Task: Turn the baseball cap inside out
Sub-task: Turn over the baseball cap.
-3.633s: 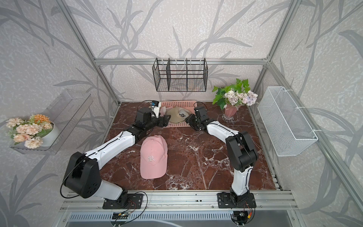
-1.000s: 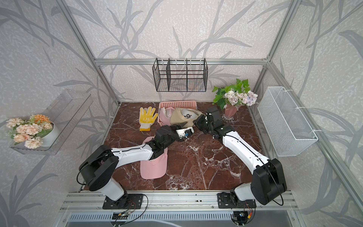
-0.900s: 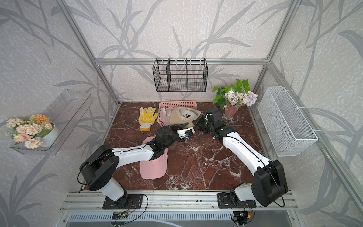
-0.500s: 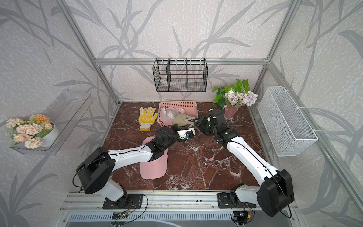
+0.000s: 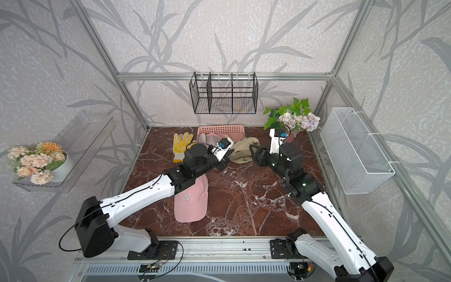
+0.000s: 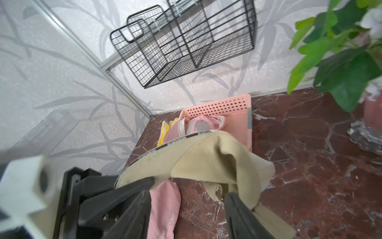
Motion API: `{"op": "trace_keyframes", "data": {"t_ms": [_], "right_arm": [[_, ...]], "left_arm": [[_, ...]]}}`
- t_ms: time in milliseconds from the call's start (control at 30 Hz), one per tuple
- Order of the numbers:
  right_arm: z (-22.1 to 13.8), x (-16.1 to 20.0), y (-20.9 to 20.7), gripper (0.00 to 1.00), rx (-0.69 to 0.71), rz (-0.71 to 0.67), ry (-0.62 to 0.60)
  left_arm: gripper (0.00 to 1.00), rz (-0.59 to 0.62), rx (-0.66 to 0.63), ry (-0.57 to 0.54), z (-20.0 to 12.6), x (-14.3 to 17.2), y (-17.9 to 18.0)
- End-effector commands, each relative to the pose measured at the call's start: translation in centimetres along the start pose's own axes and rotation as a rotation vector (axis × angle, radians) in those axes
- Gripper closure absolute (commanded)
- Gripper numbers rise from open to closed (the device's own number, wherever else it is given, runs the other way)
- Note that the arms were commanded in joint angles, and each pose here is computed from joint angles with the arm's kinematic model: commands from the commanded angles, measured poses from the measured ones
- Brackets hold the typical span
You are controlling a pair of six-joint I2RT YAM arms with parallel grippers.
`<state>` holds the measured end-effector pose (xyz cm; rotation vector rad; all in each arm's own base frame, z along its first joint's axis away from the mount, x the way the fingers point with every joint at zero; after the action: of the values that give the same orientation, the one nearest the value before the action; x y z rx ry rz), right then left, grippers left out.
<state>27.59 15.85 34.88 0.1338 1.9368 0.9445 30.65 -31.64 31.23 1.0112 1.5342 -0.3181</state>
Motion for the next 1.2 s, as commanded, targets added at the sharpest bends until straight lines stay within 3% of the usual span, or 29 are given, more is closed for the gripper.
{"op": "trace_keyframes", "data": {"t_ms": [0, 167, 300, 433, 700, 900, 1167], "right_arm": [[1.0, 2.7, 0.7, 0.40, -0.107, -0.085, 0.153], [3.4, 4.8, -0.3, 0.46, -0.110, -0.031, 0.256], [4.9, 6.1, -2.3, 0.48, -0.065, -0.019, 0.264], [5.9, 6.6, -5.8, 0.47, 0.093, 0.003, 0.223], [6.0, 6.6, -10.9, 0.47, 0.218, 0.088, 0.149], [6.1, 7.0, -11.5, 0.41, 0.080, 0.153, 0.176], [6.7, 8.4, -10.1, 0.37, -0.093, 0.117, 0.264]], "left_arm": [[1.00, -0.262, 0.104, 0.064, -0.3, -0.1, -0.4], [1.00, -0.487, 0.225, 0.031, -1.1, -0.2, 0.0], [1.00, -0.633, 0.287, -0.004, -2.1, 0.6, 1.0], [1.00, -0.702, 0.382, -0.022, -2.8, 1.2, 0.8], [1.00, -0.728, 0.495, -0.020, -3.7, 1.4, -0.7], [1.00, -0.733, 0.512, -0.026, -4.0, 1.4, -0.8], [1.00, -0.756, 0.572, -0.060, -4.1, 0.5, -1.1]]}}
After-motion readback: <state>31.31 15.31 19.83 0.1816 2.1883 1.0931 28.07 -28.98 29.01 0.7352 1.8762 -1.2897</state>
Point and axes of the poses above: each gripper's point midway between its finger pads, its own z axis out along the fingers, its own y axis along the line the jaws close on, x = y × z, the point moved 3 cm from there along -z, back along the fingers, and after that the axes turned 12 degrees about z, right-handed, at the moved point
